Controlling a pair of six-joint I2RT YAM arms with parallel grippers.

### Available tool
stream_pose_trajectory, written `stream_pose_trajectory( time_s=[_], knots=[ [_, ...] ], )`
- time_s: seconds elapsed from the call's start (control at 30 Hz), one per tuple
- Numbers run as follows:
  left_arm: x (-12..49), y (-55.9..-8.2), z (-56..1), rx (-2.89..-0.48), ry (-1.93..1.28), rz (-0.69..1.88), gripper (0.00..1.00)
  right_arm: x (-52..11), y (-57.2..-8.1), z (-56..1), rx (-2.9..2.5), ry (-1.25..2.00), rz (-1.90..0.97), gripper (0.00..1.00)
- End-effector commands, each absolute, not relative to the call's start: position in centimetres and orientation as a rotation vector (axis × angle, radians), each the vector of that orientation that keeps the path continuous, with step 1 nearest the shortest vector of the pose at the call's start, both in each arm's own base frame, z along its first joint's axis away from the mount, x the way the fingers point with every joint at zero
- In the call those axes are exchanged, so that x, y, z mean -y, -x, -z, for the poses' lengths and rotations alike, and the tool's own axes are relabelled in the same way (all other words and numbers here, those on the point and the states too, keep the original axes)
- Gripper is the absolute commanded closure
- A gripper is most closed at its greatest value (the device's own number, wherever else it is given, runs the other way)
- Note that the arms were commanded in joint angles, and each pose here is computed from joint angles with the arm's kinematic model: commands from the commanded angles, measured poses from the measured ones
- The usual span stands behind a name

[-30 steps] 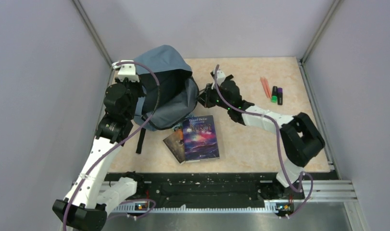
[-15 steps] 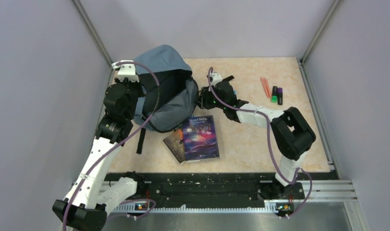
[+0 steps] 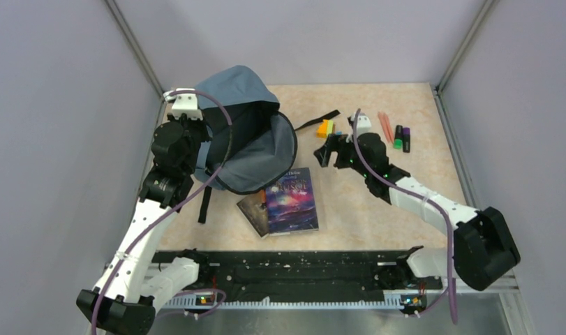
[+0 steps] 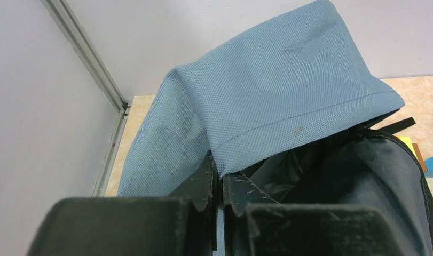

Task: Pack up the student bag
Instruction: Adjust the student bag at the center of the board, then pick up the book from the center of the board.

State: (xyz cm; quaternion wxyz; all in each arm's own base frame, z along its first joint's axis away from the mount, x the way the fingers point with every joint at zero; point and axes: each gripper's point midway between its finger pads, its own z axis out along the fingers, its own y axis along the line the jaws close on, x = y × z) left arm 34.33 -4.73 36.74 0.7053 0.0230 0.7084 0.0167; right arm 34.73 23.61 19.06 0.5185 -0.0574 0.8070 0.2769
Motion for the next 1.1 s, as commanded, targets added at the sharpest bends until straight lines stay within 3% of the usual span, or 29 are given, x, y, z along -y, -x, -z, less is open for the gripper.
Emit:
stream_pose_trajectory(
  time_s=[0.0,0.27,0.4,0.6,1.07],
  knots=[
    [4.4,-34.1,-37.5,-1.540,-0.041,-0.039,1.00,-22.5,-31.7,-15.8,-2.038,0.111,-0.714,0.12],
    [4.2,-33.8,-37.9,-1.527,-0.034,-0.042,1.00,-24.5,-23.7,-12.9,-2.101,0.156,-1.118,0.12],
    [4.3,-33.7,-37.9,-1.524,-0.034,-0.039,1.00,-24.7,-21.6,-11.5,-2.157,0.167,-1.174,0.12],
    [4.0,-33.6,-38.0,-1.519,-0.028,-0.049,1.00,-25.1,-20.2,-8.7,-2.238,0.156,-1.198,0.16],
    [4.1,-33.8,-37.8,-1.524,-0.034,-0.050,1.00,-29.6,-18.1,-8.5,-2.253,0.164,-1.398,0.22]
  ],
)
